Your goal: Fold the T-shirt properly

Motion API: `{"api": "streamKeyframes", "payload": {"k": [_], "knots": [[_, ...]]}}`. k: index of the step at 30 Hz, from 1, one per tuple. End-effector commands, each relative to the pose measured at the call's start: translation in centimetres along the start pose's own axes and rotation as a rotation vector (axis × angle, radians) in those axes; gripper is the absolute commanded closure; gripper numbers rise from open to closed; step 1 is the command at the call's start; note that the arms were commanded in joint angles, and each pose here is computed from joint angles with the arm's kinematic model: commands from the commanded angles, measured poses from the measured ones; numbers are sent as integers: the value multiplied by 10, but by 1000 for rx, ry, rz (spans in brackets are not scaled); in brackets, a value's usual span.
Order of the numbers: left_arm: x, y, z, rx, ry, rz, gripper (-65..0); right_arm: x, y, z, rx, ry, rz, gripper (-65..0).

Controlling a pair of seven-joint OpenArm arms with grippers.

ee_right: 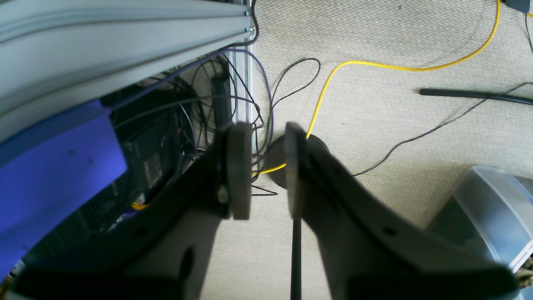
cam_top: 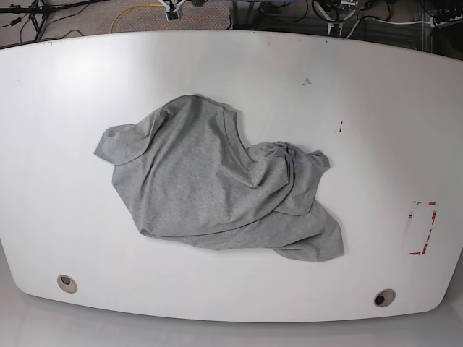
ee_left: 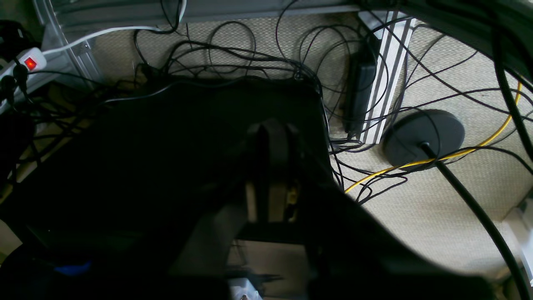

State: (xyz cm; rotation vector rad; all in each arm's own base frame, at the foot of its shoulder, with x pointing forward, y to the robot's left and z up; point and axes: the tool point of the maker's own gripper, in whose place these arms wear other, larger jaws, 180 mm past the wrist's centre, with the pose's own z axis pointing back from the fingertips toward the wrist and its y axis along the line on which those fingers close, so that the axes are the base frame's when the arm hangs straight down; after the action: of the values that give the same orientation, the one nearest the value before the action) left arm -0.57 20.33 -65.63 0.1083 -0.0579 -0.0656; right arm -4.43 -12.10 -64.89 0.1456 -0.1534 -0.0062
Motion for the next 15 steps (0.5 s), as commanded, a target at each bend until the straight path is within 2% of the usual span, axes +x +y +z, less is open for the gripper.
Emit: {"api": "streamKeyframes", "payload": {"k": [1, 15], "knots": [[-2, 5, 1, 12, -2, -2, -11, -3, -2, 2, -1, 0, -5, -125], [-1, 5, 0, 12, -3, 4, -10, -6, 0, 2, 2, 6, -6, -125]]}}
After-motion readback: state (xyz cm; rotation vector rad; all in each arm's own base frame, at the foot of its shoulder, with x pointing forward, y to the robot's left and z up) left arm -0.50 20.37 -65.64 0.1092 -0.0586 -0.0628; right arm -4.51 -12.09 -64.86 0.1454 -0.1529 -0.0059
